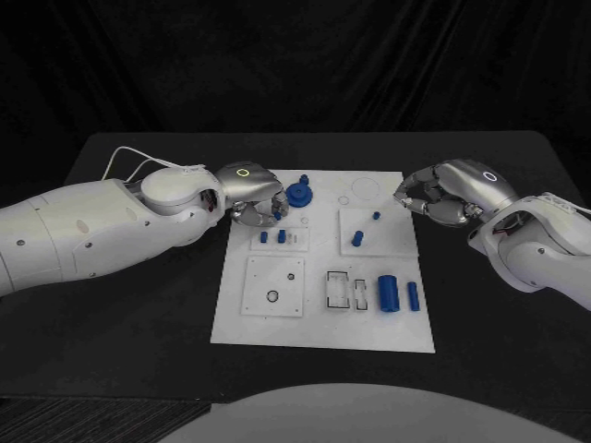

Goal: Assemble the parts on the task board

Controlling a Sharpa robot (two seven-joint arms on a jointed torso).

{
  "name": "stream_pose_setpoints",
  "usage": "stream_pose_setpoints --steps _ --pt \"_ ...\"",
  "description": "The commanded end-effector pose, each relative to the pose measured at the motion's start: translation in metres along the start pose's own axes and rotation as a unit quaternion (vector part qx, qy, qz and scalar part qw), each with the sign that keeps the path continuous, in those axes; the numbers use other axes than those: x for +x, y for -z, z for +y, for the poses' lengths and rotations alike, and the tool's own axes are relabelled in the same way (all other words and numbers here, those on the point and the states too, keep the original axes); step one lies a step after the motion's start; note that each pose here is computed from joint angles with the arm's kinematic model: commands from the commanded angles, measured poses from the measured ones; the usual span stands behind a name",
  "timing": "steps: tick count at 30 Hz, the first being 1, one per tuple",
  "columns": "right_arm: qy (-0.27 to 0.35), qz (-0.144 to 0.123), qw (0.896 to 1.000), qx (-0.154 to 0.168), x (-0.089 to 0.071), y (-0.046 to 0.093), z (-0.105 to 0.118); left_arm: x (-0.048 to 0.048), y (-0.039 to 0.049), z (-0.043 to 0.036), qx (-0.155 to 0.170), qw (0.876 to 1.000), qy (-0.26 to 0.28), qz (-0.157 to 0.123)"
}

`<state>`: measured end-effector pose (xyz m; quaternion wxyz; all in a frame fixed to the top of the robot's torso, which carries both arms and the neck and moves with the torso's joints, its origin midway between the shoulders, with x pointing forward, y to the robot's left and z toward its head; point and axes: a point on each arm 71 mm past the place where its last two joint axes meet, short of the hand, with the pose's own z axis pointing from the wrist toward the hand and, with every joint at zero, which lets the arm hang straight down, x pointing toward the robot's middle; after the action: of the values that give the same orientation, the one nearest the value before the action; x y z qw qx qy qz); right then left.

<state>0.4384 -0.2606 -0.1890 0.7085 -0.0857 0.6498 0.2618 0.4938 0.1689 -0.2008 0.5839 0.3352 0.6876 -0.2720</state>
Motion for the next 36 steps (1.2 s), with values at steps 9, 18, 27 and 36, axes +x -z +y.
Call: stream_pose_setpoints --steps 9,18,27,36 --pt "0.0 0.003 1.0 0.004 0.001 0.001 -0.001 0.0029 -0.0019 -0.0025 0.0 1.0 0.001 0.001" --pt "0.0 0.003 1.0 0.005 0.001 0.002 -0.001 0.0016 0.0037 0.0059 -0.025 1.0 -0.002 -0.017" --pt "0.006 0.0 1.0 0.008 -0.015 -0.001 -0.001 -0.0112 0.0323 0.0264 -0.033 0.995 -0.014 -0.093" --pt "0.055 0.024 0.998 -0.012 -0.062 -0.029 0.013 -0.0303 0.0678 0.0597 -0.041 0.966 0.19 -0.172"
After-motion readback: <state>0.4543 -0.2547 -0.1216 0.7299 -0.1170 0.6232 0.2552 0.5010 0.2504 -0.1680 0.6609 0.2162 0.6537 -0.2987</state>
